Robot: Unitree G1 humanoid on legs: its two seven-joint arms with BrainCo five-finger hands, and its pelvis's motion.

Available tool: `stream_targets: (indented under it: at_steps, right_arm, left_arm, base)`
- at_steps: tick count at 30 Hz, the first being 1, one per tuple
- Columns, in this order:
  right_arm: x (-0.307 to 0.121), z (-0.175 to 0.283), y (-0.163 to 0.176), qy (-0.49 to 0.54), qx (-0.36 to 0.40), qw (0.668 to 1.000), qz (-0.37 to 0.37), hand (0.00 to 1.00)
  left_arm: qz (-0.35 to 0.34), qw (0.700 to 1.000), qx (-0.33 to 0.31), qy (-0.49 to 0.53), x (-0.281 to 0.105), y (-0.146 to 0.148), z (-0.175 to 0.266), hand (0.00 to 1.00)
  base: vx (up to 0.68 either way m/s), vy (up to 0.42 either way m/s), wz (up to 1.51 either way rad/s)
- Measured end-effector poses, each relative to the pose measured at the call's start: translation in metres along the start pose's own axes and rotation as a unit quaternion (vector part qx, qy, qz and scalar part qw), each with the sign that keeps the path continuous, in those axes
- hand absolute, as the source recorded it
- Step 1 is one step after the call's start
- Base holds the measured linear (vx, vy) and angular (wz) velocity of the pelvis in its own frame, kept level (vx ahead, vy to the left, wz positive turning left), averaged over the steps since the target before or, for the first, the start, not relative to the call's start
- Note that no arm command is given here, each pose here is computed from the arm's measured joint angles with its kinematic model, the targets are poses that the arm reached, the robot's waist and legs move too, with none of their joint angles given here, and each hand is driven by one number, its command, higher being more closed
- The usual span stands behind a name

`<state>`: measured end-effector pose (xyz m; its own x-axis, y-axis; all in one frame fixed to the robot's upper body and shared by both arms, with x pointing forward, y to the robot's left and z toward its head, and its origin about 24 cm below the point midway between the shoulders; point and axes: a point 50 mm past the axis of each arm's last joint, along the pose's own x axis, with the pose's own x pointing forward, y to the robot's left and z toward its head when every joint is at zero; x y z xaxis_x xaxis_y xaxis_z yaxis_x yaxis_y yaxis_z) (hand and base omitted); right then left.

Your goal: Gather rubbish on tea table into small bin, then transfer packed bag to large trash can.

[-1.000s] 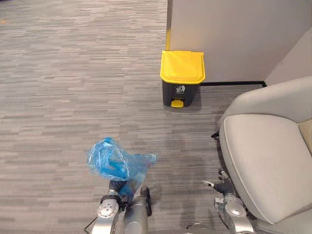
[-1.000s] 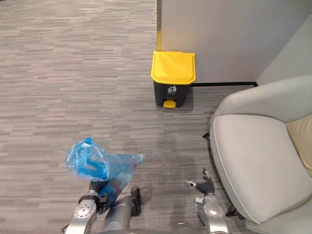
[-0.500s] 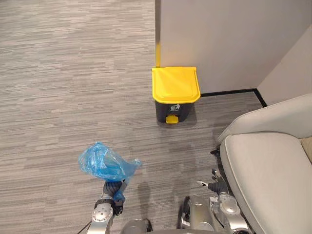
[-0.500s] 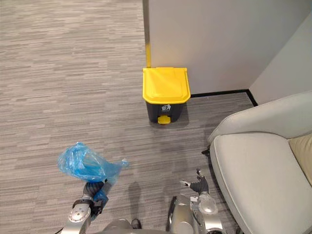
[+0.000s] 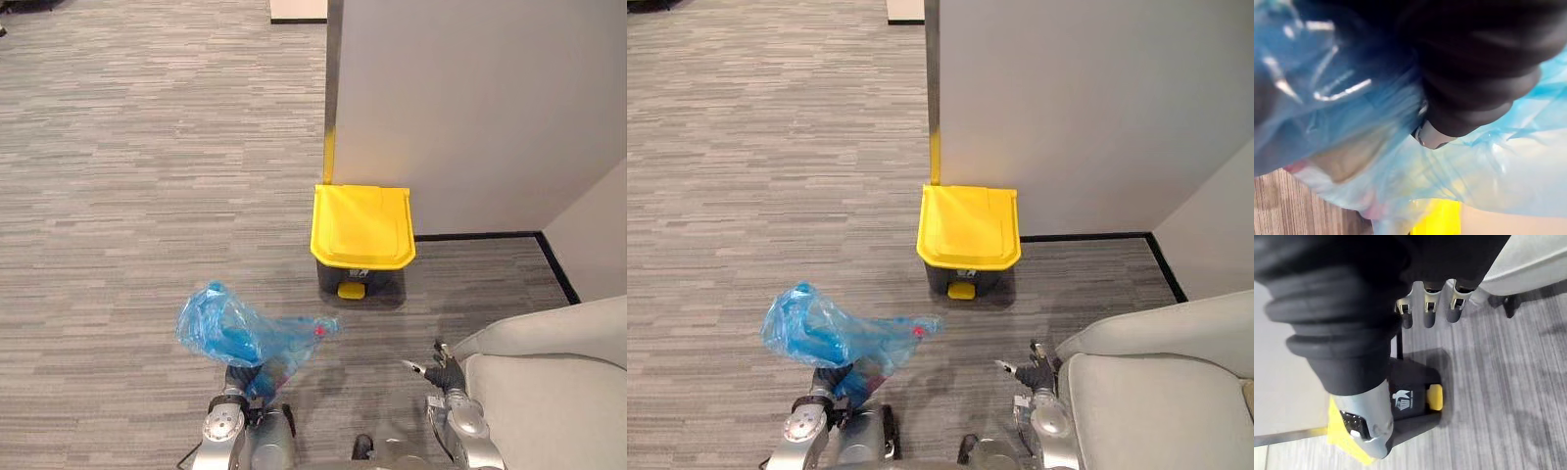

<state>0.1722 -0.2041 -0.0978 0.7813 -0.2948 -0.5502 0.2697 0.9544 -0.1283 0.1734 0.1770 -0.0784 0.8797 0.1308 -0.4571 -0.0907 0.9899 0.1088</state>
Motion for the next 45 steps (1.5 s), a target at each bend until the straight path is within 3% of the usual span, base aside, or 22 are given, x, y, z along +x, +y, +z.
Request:
stream_targets:
  at_steps: [10,18,28,45]
  right_arm:
    - [0.003,-0.005,0.004,0.022,0.0,1.0,0.0,0.0]
    - [0.001,-0.021,0.004,0.055,-0.015,0.998,0.004,0.0]
    - [-0.003,-0.02,-0.018,0.047,-0.012,0.998,-0.028,0.0]
    - [-0.003,-0.03,-0.013,0.073,0.014,0.997,-0.034,0.0]
  left_arm:
    - [0.014,0.999,0.026,0.026,-0.004,0.016,-0.012,1.0]
    - [0.027,0.998,0.041,0.028,0.0,0.027,-0.011,1.0]
    - [-0.001,1.0,0.0,0.016,0.006,-0.001,-0.004,1.0]
    - [0.008,0.998,0.032,0.049,0.004,0.016,-0.019,1.0]
  base:
    - [0.29,0.176,-0.15]
    - [0.31,-0.098,0.26]
    - [0.22,-0.114,0.2]
    - [0.07,0.077,-0.12]
